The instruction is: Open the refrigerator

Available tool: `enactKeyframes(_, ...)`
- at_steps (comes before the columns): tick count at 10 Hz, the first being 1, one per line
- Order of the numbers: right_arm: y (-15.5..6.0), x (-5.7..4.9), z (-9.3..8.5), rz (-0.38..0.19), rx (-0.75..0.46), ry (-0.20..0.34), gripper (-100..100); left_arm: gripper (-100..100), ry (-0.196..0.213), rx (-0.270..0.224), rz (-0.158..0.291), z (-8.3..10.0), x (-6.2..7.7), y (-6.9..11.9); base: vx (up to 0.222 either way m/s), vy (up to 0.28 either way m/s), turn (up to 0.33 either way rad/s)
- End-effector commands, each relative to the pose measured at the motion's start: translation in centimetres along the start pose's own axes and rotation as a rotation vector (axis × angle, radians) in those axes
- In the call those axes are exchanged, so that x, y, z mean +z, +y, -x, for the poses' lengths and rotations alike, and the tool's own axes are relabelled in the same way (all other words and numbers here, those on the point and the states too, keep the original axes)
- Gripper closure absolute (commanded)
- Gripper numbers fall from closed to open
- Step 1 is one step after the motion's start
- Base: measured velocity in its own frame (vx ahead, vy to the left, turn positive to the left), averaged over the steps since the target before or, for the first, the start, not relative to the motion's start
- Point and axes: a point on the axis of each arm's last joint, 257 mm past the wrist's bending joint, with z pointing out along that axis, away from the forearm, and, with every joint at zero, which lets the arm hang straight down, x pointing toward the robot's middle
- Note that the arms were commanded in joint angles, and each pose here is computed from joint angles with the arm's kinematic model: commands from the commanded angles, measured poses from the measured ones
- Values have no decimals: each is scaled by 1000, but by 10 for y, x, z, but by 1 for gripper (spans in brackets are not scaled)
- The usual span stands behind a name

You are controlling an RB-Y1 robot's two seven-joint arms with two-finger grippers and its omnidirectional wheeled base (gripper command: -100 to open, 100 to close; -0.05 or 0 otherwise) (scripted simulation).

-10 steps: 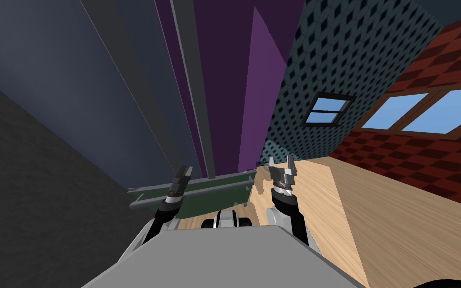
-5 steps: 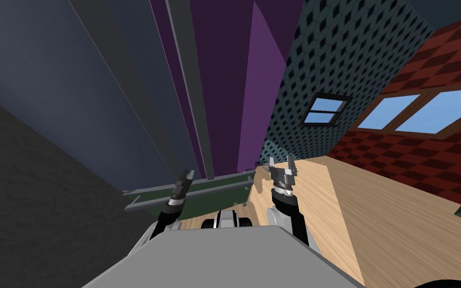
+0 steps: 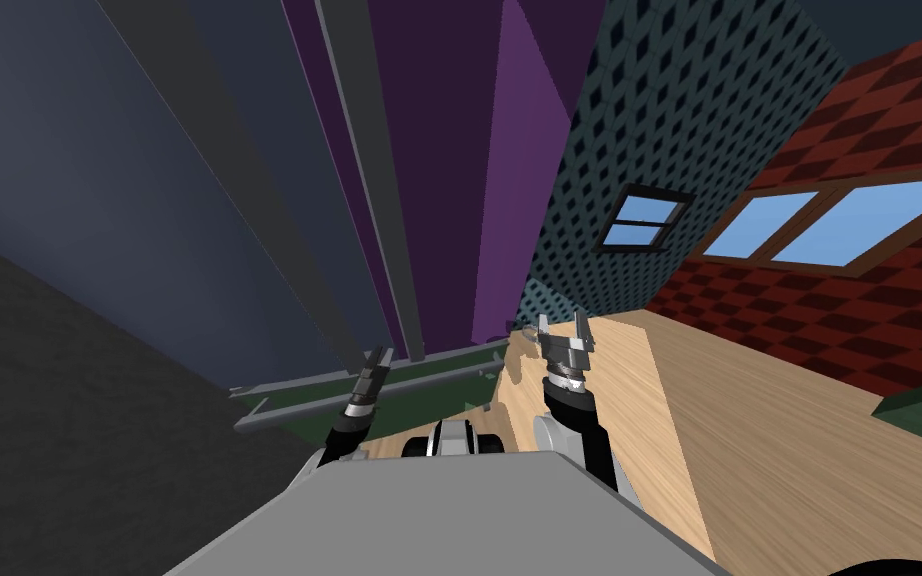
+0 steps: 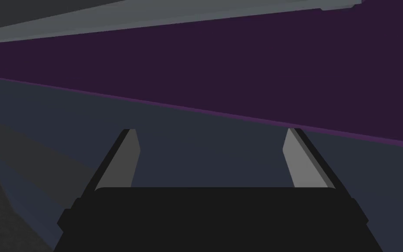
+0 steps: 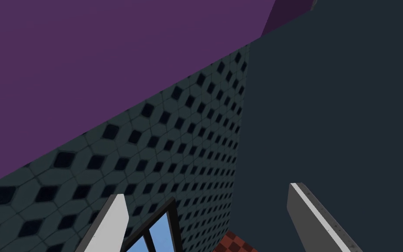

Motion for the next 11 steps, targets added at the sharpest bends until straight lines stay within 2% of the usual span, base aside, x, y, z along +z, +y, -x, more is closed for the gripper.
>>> enactKeyframes(1,0,0,0,0,0,0,0,-100,-4,-34,39,-7,-17,21,4,-24,-59)
enactKeyframes(7,0,0,0,0,0,0,0,-100,-21,-97,106,-26,-44,57,4,-15,-39)
enactKeyframes(11,0,0,0,0,0,0,0,-100,-63,-170,139,-50,-58,74,4,-15,-39)
